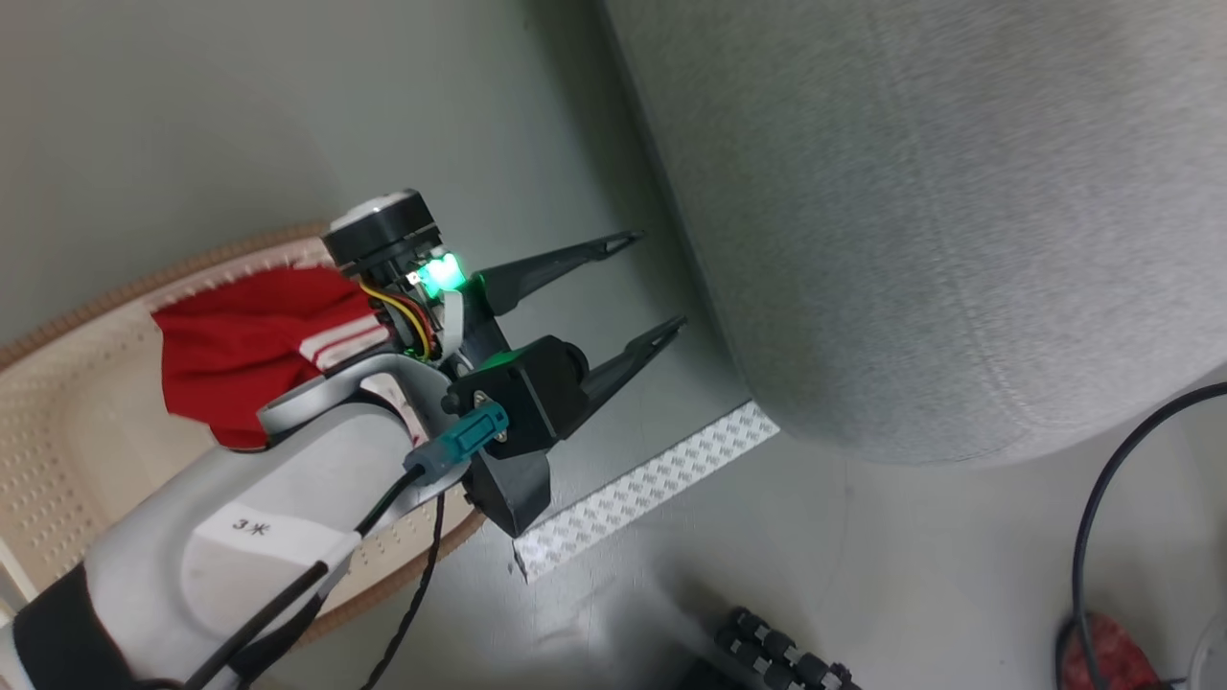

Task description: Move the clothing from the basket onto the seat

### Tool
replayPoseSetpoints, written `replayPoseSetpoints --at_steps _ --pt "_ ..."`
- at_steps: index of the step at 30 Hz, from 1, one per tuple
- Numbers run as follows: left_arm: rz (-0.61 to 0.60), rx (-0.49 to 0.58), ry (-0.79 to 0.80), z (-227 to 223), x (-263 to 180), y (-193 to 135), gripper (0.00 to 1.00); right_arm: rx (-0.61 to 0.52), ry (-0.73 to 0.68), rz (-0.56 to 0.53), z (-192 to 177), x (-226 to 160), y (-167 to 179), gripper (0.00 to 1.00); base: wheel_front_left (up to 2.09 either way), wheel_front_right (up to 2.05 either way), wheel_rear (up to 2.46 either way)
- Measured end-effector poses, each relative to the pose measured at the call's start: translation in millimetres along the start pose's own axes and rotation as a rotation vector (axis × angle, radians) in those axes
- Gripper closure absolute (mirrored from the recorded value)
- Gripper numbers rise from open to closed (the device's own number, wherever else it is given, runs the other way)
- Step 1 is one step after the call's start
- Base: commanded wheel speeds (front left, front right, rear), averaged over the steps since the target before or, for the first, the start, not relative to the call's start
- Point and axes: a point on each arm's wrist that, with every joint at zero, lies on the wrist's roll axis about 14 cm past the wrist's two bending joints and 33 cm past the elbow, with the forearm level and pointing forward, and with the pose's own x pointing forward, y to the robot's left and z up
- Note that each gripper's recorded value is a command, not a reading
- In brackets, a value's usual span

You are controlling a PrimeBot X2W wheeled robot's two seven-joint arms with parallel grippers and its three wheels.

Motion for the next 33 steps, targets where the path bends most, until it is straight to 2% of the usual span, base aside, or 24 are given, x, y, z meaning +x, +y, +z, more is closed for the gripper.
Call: replayPoseSetpoints --at_steps 4,7,11,15,24,26,27,28,33 --pt "-0.001 -0.041 0.045 -30 -10 -3 0.00 0.003 0.126 -0.015 -55 -8 5 1.00 0.00 0.00 0.00" --pt "0.001 -0.065 0.075 -48 -17 -4 0.00 0.020 0.256 -0.025 -103 -24 13 1.00 0.00 0.00 0.00" --pt "-0.004 -0.087 0.097 -60 -20 -7 0.00 0.021 0.405 -0.056 -147 -49 10 1.00 0.00 0.00 0.00" --pt "-0.009 -0.090 0.095 -58 -18 -9 0.00 -0.017 0.476 -0.065 -162 -60 3 1.00 0.00 0.00 0.00" --pt "0.009 -0.103 0.134 -61 -25 -13 0.00 -0.007 0.609 -0.130 -186 -92 -3 1.00 0.00 0.00 0.00" --pt "0.014 -0.100 0.133 -58 -26 -13 0.00 -0.005 0.618 -0.131 -185 -94 -3 0.55 0.00 0.00 0.00" --pt "0.017 -0.094 0.130 -55 -25 -12 0.00 -0.007 0.615 -0.133 -183 -94 -5 0.10 0.00 0.00 0.00" --pt "0.022 -0.089 0.124 -52 -25 -11 0.00 -0.009 0.612 -0.133 -181 -94 -6 0.00 0.00 0.00 0.00" --pt "0.039 -0.075 0.105 -40 -23 -7 0.00 -0.023 0.626 -0.130 -176 -106 -10 0.00 0.00 0.00 0.00"
